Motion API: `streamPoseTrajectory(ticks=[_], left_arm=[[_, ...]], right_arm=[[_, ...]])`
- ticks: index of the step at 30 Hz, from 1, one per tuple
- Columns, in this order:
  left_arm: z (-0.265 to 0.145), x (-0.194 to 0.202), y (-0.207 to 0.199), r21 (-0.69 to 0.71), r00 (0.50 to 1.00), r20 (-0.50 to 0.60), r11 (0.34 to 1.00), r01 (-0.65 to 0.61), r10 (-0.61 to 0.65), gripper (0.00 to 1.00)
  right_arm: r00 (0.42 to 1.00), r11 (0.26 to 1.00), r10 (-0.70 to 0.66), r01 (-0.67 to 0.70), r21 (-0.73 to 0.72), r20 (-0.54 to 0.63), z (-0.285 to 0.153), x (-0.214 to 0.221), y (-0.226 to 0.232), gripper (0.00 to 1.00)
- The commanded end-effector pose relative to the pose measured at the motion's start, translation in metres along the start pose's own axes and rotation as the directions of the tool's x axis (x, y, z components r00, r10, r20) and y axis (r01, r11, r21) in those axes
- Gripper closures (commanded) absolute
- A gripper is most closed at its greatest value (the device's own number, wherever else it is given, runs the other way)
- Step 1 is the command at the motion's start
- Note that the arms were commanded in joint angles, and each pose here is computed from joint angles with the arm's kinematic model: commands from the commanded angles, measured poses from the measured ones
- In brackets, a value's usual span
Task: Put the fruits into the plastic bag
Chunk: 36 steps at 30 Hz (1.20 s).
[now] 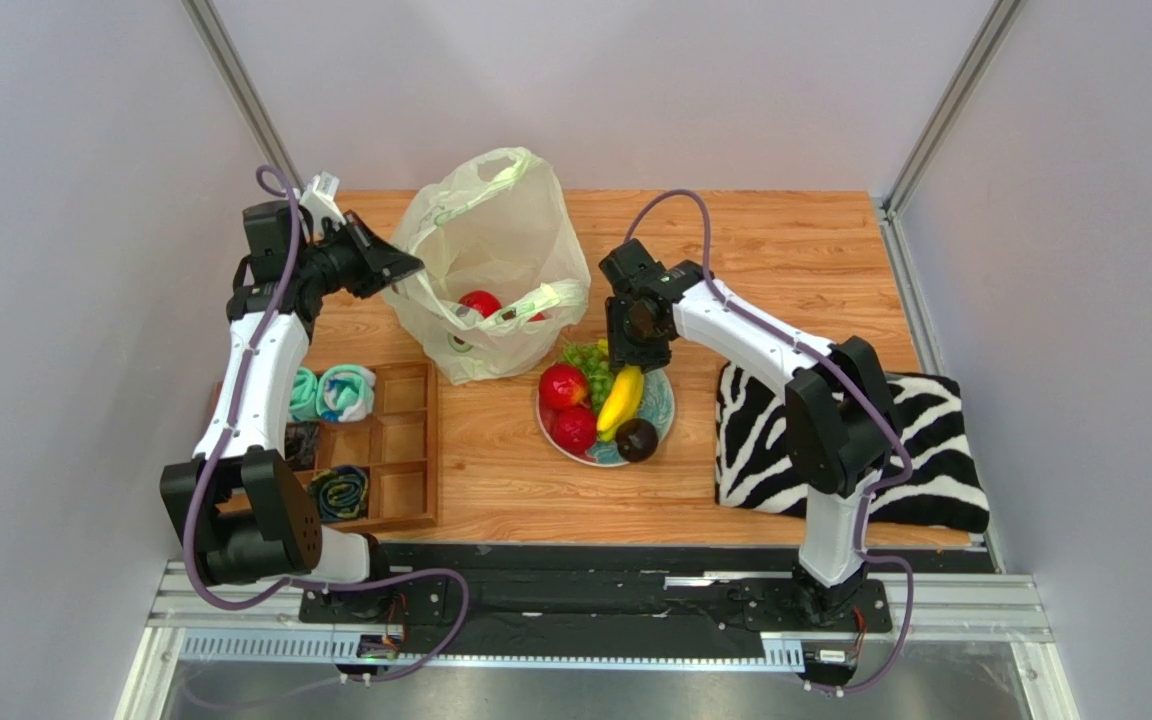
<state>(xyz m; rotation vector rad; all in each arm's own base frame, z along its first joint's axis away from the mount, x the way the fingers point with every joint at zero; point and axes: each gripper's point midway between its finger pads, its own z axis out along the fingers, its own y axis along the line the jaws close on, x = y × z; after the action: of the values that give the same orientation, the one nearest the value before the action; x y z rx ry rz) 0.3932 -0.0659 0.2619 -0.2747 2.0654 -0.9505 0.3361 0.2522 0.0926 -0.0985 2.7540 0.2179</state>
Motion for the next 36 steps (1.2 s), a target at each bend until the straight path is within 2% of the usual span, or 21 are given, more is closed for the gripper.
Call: streamPoseTrajectory(ticks=[1,10,12,17,22,25,28,32,36], left_arm=[[-0.008,-0.008,-0.017,0.038,0.998,0.035,0.998,-0.045,0.044,1.0],[-0.01,-0.009,-0.019,0.041,0.998,0.042,0.998,-0.053,0.051,1.0],[-0.011,-0.009,-0.02,0.043,0.998,0.042,0.998,-0.052,0.051,1.0],[-0.011,-0.009,-0.021,0.049,0.998,0.043,0.998,-0.051,0.048,1.0],[-0.012,-0.01,-0.023,0.052,0.998,0.046,0.997,-0.054,0.051,1.0],[-0.013,-0.009,-0.023,0.054,0.998,0.045,0.997,-0.052,0.049,1.0],[-0.013,-0.008,-0.024,0.058,0.998,0.044,0.997,-0.053,0.051,1.0],[-0.015,-0.008,-0.027,0.062,0.997,0.049,0.996,-0.058,0.055,1.0],[-0.016,-0.008,-0.028,0.068,0.997,0.05,0.996,-0.059,0.055,1.0]], right_arm=[[0.993,0.999,0.044,-0.042,-0.023,0.114,-0.028,-0.024,0.0,0.85],[0.979,0.996,0.081,-0.085,0.012,0.187,-0.048,-0.038,-0.024,0.88],[0.972,0.996,0.094,-0.092,-0.018,0.215,-0.053,-0.045,-0.026,0.89],[0.923,0.986,0.149,-0.111,-0.125,0.354,-0.098,-0.081,-0.027,0.92],[0.834,0.978,0.166,-0.069,-0.198,0.527,-0.166,-0.12,-0.018,0.95],[0.728,0.956,0.229,-0.043,-0.29,0.646,-0.209,-0.152,-0.006,1.0],[0.641,0.932,0.282,-0.005,-0.363,0.714,-0.247,-0.175,0.007,1.0],[0.586,0.896,0.336,0.045,-0.443,0.738,-0.272,-0.194,0.027,1.0],[0.545,0.879,0.33,0.121,-0.461,0.771,-0.28,-0.206,0.055,1.0]])
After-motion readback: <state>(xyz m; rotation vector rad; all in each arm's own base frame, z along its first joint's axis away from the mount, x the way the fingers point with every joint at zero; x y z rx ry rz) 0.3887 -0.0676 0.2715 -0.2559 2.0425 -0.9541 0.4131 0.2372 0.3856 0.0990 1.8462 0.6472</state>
